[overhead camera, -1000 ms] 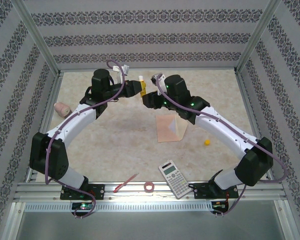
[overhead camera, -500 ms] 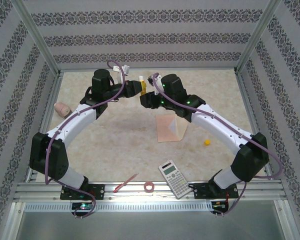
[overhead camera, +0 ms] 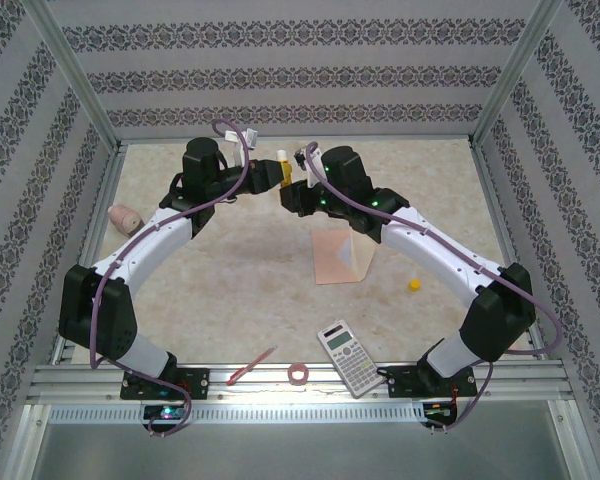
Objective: Place the letter into the envelope and seal it
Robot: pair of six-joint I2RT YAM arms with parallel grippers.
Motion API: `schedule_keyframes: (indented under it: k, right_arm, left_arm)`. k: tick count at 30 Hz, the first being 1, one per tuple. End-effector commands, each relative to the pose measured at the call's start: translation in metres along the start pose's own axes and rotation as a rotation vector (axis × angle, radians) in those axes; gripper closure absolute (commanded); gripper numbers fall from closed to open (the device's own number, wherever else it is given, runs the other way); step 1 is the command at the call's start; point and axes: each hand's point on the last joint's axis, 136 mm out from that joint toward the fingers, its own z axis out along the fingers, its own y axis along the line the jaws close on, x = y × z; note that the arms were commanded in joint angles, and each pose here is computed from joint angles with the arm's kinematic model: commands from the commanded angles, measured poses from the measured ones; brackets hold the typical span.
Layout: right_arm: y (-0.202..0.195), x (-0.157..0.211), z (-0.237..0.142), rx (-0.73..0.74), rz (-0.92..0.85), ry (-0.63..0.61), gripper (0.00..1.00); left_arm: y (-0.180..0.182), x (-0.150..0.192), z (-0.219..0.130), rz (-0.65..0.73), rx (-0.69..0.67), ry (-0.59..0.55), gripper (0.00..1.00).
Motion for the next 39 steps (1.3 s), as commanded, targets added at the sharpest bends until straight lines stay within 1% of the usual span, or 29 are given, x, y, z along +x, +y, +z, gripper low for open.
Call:
schedule_keyframes:
  k: [1,4,7,14,18,25,29,36,39]
  right_arm:
    - [0.017,-0.016,-0.003,-0.103,0.005,-0.047,0.77]
    - [0.019,-0.021,-0.01,-0.156,0.033,-0.072,0.79]
    - [0.02,-0.029,-0.019,-0.239,0.071,-0.105,0.79]
    - [0.033,-0.046,-0.047,-0.489,0.134,-0.14,0.79]
    - [0.04,-0.055,-0.066,-0.595,0.139,-0.159,0.78]
    - [0.056,-0.065,-0.096,-0.711,0.108,-0.164,0.78]
    - [0.068,-0.071,-0.11,-0.759,0.081,-0.168,0.78]
    - [0.085,-0.085,-0.133,-0.806,0.043,-0.214,0.78]
    - [0.092,-0.088,-0.141,-0.821,0.024,-0.228,0.78]
  left_arm:
    - [-0.036,-0.01,-0.007,0.057,0.106,-0.033,1.0]
    - [-0.04,-0.01,-0.008,0.069,0.129,-0.036,1.0]
    - [-0.048,-0.011,-0.011,0.094,0.159,-0.036,1.0]
    - [-0.075,-0.012,-0.015,0.131,0.298,-0.018,1.0]
    - [-0.09,-0.013,-0.019,0.151,0.371,-0.003,1.0]
    - [-0.11,-0.006,-0.025,0.182,0.462,0.079,1.0]
    - [-0.121,-0.004,-0.031,0.197,0.52,0.107,1.0]
    - [-0.143,-0.008,-0.043,0.23,0.651,0.071,1.0]
    - [-0.148,-0.01,-0.047,0.231,0.687,0.059,1.0]
